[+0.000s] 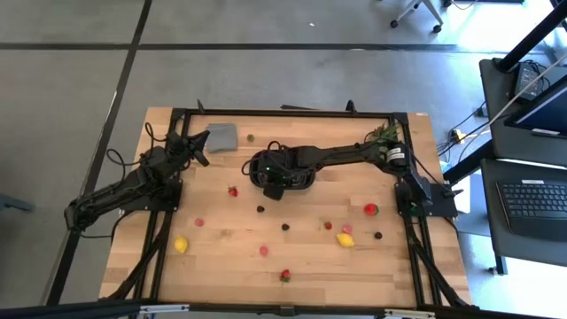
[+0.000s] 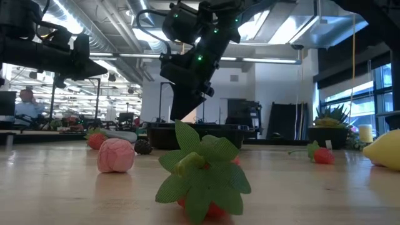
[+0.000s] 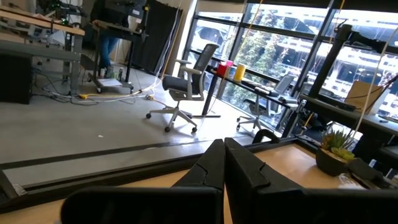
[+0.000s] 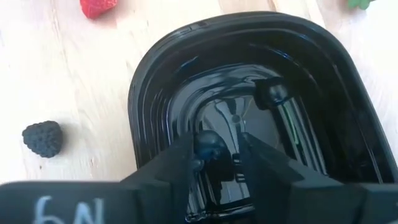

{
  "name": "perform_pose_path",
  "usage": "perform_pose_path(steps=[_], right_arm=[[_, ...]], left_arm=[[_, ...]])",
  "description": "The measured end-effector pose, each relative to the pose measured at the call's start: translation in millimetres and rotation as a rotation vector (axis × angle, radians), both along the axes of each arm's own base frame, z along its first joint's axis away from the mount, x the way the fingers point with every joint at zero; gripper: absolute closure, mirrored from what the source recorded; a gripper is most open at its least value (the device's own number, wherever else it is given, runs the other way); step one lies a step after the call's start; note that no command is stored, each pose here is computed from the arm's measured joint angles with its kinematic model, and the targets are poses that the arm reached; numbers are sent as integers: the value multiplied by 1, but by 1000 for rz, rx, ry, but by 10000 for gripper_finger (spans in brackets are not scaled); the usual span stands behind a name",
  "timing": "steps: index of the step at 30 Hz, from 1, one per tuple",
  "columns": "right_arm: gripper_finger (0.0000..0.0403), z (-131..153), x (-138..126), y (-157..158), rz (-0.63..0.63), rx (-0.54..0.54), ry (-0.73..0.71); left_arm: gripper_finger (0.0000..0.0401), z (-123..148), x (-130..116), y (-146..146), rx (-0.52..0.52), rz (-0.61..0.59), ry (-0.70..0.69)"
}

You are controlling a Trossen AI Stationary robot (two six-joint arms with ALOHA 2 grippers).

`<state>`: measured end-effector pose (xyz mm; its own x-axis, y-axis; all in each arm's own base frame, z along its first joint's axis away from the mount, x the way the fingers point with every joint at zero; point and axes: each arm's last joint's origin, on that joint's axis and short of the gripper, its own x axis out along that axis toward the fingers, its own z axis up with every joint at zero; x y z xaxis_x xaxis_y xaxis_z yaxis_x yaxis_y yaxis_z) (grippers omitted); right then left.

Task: Pick and placing Produce into tupperware
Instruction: Put the blueberry into the black container, then put the left blackberry into the black container

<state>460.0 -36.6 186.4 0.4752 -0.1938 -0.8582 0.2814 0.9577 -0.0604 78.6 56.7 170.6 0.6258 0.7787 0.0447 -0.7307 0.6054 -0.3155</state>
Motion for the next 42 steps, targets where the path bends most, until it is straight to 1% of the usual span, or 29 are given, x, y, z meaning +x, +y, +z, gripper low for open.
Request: perform_pose_path(steps=[6,11,15,20,32,34,37,39,42], right_arm=[[220,0,0,0,-3,1,0],[199,0,0,0,-23,10,-3],[193,0,0,0,-27,11,-2],[192,0,-1,0,-66,31,-7],[192,1,0,4,-60,44,-12],[192,8,1,7,-7,109,-6],[192,32,2,20,125,208,-14],[192,44,1,34,195,228,12],[192,52,0,58,276,214,26]], left_arm=[[401,0,0,0,0,0,0],[401,0,0,0,0,0,0],[401,0,0,0,0,0,0],[401,0,0,0,0,0,0],[401,0,0,0,0,0,0],[401,0,0,0,0,0,0],[401,0,0,0,0,0,0],[401,0,0,0,0,0,0],[401,0,0,0,0,0,0]])
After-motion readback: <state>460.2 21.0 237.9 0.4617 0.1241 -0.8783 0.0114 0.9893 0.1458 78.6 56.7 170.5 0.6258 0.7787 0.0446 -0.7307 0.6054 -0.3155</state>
